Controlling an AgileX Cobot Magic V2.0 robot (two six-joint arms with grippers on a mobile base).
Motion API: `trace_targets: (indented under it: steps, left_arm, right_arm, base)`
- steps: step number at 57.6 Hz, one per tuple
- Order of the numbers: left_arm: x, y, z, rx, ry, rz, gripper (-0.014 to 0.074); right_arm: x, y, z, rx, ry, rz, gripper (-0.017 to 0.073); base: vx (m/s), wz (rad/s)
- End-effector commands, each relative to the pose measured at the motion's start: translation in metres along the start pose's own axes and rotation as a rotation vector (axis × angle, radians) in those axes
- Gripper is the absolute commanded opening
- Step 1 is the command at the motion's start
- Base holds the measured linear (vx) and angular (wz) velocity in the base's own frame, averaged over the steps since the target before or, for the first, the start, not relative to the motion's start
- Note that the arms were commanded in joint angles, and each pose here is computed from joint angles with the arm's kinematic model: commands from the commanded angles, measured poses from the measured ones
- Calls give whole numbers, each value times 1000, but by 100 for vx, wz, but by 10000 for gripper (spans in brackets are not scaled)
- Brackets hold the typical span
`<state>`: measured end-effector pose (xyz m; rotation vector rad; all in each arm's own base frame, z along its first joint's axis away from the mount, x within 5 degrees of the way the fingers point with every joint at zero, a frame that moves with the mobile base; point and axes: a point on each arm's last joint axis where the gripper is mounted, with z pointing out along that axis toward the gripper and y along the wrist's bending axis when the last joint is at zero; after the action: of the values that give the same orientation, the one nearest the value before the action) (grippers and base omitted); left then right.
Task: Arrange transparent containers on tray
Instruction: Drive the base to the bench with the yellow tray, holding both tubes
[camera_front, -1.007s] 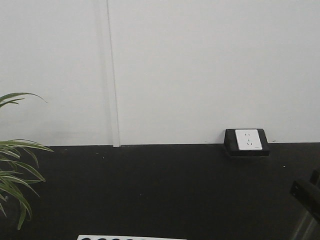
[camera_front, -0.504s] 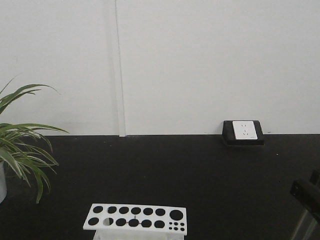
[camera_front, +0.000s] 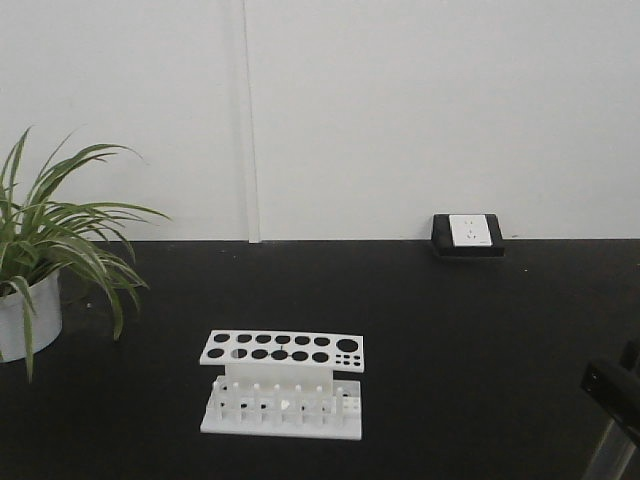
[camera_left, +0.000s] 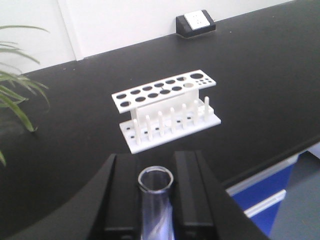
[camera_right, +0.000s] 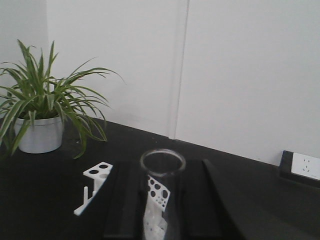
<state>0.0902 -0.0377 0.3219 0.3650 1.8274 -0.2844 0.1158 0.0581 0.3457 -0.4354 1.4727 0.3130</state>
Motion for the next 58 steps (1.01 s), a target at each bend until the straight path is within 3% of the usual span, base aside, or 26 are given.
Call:
trace_targets:
  steps: [1, 58]
  left_arm:
    - [-16, 0, -4, -1, -112, -8, -1]
    - [-16, 0, -4, -1, -112, -8, -1]
  right_arm:
    - [-11, 1, -1, -19, -41, -11, -13]
    - [-11, 1, -1, -19, -41, -11, -13]
  base:
    - [-34, 10]
    - [-38, 35]
